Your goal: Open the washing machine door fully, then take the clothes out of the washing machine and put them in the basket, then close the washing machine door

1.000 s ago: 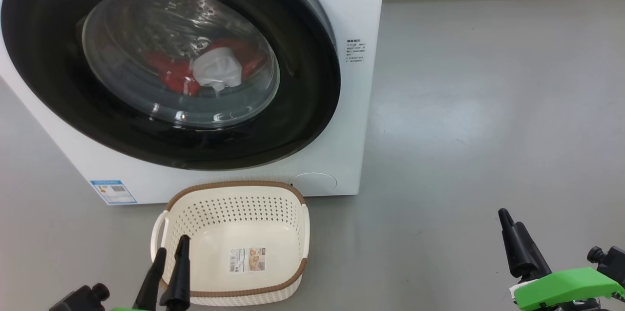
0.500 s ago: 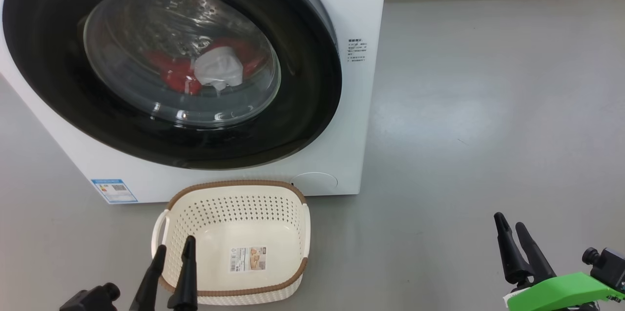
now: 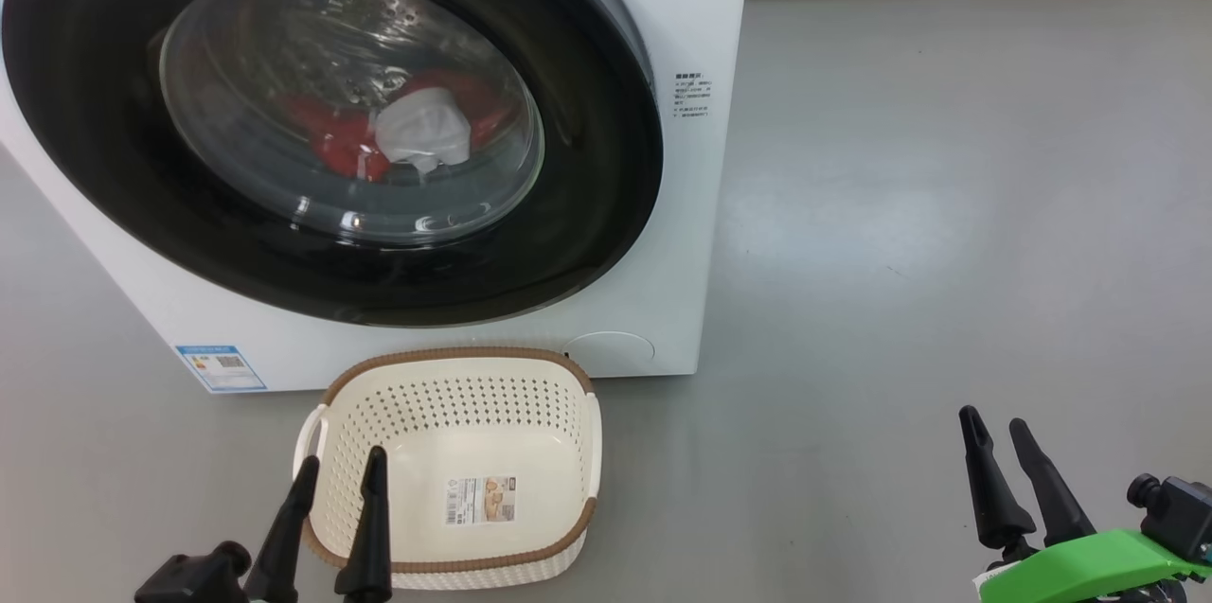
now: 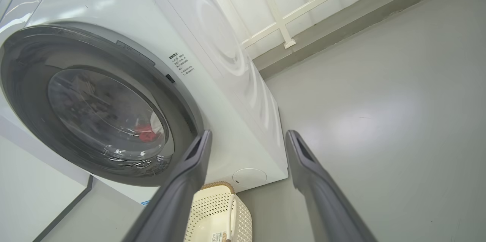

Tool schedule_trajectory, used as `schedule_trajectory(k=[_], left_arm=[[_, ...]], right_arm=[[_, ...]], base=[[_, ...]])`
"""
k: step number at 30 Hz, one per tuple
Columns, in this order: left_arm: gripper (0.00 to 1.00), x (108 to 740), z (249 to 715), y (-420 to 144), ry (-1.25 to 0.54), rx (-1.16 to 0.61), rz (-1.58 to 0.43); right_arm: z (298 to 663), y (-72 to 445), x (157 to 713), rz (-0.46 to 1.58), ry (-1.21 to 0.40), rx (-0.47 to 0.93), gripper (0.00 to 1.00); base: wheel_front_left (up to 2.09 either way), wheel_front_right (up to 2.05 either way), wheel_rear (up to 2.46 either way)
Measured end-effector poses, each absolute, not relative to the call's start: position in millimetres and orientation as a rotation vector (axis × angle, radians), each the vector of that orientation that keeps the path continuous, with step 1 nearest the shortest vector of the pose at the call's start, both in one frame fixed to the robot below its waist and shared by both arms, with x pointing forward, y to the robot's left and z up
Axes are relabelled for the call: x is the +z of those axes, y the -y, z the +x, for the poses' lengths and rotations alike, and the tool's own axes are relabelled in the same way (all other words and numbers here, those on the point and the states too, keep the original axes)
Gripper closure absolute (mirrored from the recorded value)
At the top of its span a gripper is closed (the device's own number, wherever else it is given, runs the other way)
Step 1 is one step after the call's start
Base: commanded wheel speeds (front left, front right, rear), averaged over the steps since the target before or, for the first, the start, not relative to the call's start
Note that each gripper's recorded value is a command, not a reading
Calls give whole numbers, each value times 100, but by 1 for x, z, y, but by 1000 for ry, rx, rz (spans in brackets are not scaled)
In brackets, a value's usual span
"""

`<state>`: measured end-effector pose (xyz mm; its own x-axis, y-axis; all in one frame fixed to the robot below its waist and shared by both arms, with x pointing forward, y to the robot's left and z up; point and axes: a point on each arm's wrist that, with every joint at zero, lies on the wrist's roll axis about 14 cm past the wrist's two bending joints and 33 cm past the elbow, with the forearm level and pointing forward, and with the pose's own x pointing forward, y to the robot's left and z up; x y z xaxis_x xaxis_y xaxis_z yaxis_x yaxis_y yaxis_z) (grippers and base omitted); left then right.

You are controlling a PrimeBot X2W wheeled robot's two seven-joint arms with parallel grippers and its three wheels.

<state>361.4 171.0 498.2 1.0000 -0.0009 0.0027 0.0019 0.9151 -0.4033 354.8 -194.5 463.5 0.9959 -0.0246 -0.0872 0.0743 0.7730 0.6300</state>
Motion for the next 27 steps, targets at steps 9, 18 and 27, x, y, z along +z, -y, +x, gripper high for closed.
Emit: schedule_trajectory(k=[9,18,27], left_arm=[[0,499,358,-169,14,-12,-312],[0,500,359,-167,30,-25,-229],[0,503,358,-167,55,-33,-145]], right_arm=[[346,197,458,598,-83,-57,0],[347,204,463,525,-53,-64,0],[343,205,465,439,-40,-56,0]], base=[[0,0,0],[0,0,0],[0,0,0]])
